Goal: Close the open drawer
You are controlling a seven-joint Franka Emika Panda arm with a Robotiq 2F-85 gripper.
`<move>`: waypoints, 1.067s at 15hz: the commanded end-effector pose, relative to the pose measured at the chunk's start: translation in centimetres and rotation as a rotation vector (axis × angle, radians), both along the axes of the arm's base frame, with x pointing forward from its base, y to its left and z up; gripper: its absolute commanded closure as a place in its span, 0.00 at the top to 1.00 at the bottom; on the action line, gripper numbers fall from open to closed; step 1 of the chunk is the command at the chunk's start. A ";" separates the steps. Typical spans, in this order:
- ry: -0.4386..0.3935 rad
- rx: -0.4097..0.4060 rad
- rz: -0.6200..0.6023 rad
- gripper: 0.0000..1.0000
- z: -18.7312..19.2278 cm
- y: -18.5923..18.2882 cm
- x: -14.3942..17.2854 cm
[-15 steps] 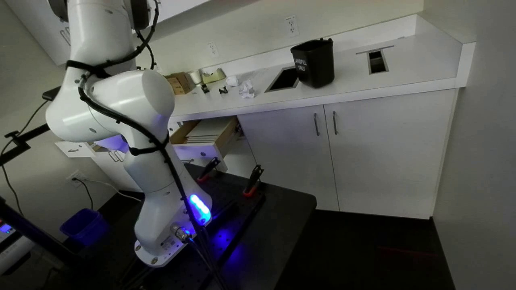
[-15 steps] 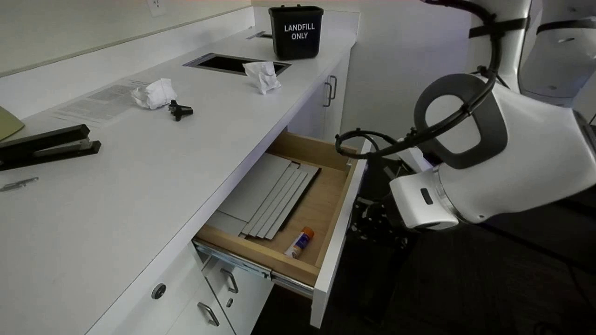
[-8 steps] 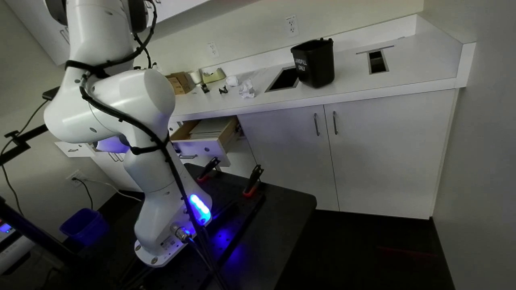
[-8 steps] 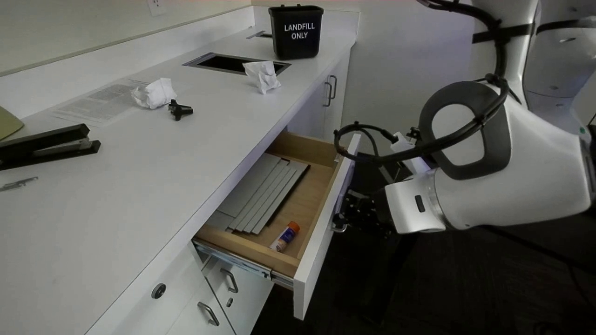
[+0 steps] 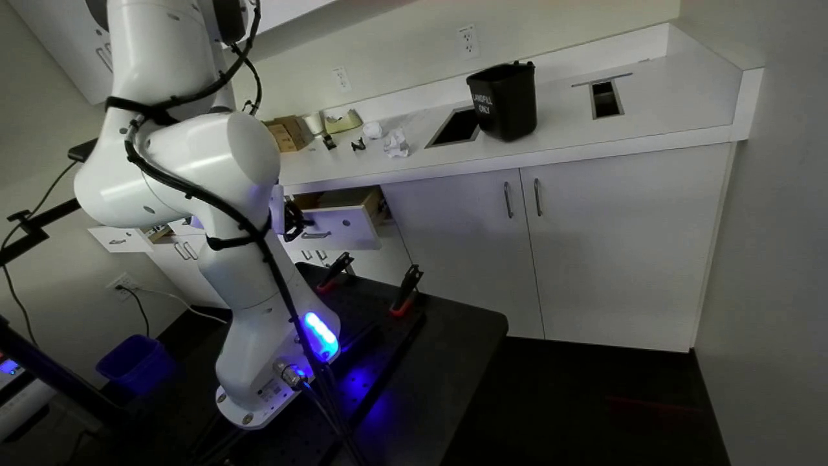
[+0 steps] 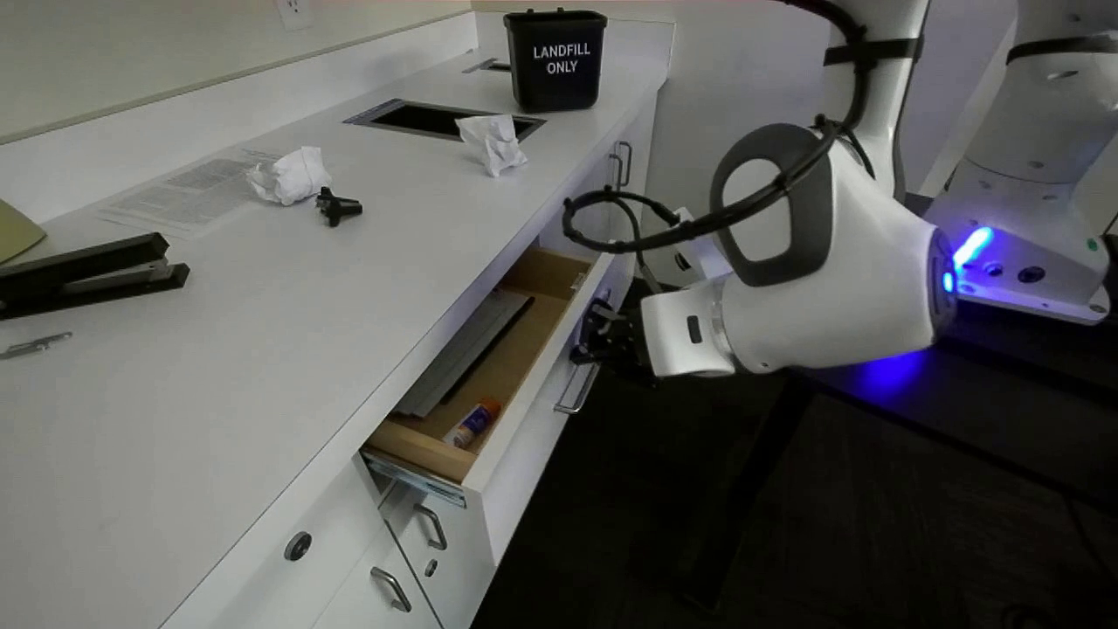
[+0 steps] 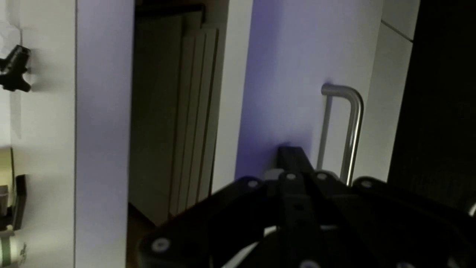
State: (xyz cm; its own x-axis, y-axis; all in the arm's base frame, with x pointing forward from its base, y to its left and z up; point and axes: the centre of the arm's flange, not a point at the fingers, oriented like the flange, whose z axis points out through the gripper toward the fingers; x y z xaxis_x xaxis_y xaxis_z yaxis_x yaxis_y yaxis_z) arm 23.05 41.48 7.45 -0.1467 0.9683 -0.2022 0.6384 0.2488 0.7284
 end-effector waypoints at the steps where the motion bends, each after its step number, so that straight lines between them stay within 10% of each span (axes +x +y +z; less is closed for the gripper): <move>1: -0.061 -0.038 0.009 0.00 1.2 -1.8 6.2; 7: -0.079 -0.076 -0.002 0.00 2.3 -2.2 10.6; 16: -0.009 0.105 -0.083 0.00 12.5 2.2 -6.4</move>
State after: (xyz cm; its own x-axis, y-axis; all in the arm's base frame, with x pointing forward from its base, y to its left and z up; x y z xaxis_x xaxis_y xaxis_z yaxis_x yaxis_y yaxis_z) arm 20.79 44.39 14.84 -0.1317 0.9819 -0.1365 0.6756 0.1896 0.7125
